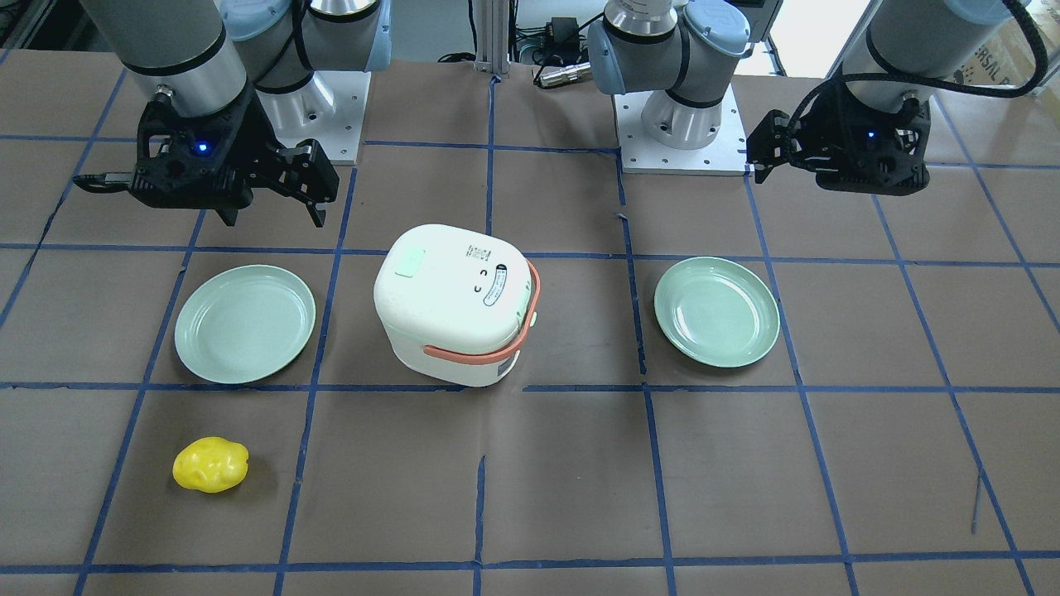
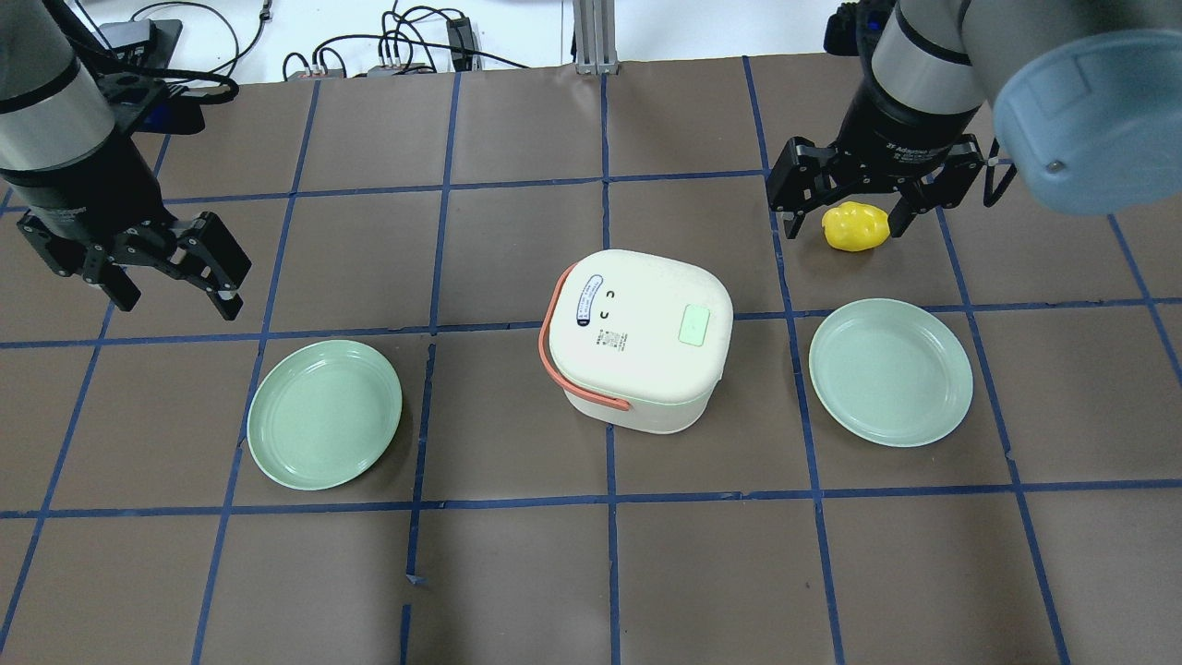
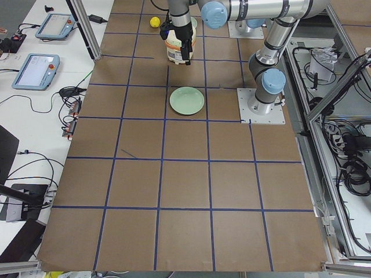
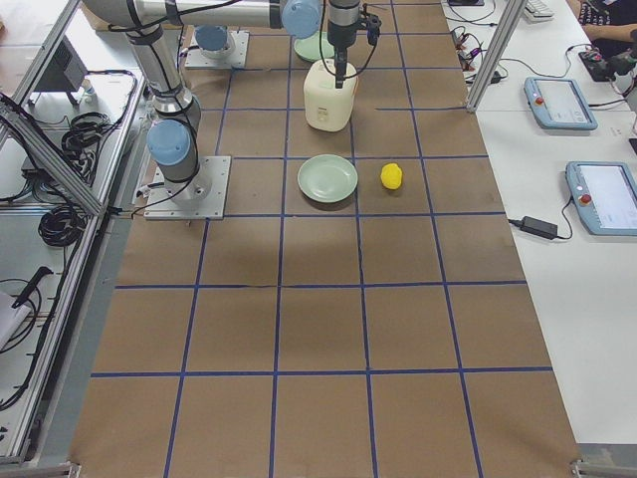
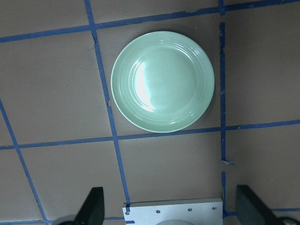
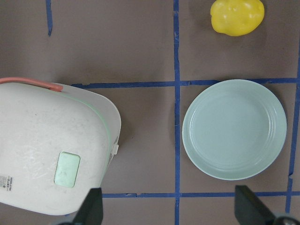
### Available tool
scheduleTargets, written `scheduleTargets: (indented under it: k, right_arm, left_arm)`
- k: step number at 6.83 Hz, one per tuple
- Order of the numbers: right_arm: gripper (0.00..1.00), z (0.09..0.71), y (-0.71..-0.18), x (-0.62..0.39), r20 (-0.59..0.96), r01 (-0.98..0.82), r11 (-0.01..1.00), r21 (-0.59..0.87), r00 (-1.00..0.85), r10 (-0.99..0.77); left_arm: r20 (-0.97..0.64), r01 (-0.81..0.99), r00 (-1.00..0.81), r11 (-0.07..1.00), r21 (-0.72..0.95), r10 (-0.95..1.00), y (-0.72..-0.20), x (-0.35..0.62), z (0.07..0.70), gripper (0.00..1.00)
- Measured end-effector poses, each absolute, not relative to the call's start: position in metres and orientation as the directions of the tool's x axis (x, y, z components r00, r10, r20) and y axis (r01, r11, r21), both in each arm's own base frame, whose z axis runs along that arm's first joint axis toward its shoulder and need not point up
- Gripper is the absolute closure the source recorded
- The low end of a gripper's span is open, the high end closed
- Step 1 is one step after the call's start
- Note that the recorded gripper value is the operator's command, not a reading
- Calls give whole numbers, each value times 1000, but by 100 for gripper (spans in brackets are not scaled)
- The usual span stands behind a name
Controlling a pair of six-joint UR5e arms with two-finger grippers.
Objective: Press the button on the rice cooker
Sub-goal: 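Move the right gripper over the green button on the rice cooker lid, then lower the closed right gripper onto the pale green lid button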
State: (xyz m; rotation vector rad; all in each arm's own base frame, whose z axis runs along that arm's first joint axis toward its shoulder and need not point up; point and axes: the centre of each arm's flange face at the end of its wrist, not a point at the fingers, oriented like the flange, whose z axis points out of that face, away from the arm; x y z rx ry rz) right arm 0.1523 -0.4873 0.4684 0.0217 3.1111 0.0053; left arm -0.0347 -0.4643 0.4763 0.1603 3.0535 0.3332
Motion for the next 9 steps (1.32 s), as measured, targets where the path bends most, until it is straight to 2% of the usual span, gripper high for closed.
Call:
scheduleTargets:
  k: [3, 4, 6, 7, 9]
  right_arm:
    - [0, 470, -485, 158, -31, 44, 999, 3, -999, 44]
    - [17, 469, -482, 169, -30, 68, 998, 5, -997, 68]
    - [69, 461, -477, 202, -38, 75, 997, -19, -997, 74]
    - [81, 451, -474, 219, -58, 70, 997, -24, -996, 69]
    - [88, 425, -465, 241, -106, 81, 997, 9, -991, 81]
  left_arm:
    - [-54, 96, -992, 971, 218, 110, -464, -35, 476, 0]
    - [-54, 96, -992, 971, 218, 111, -464, -35, 476, 0]
    - [-54, 96, -992, 971, 218, 110, -464, -35, 476, 0]
    - [-54, 96, -992, 971, 218, 110, -464, -35, 476, 0]
    - [-54, 96, -992, 971, 218, 110, -464, -35, 476, 0]
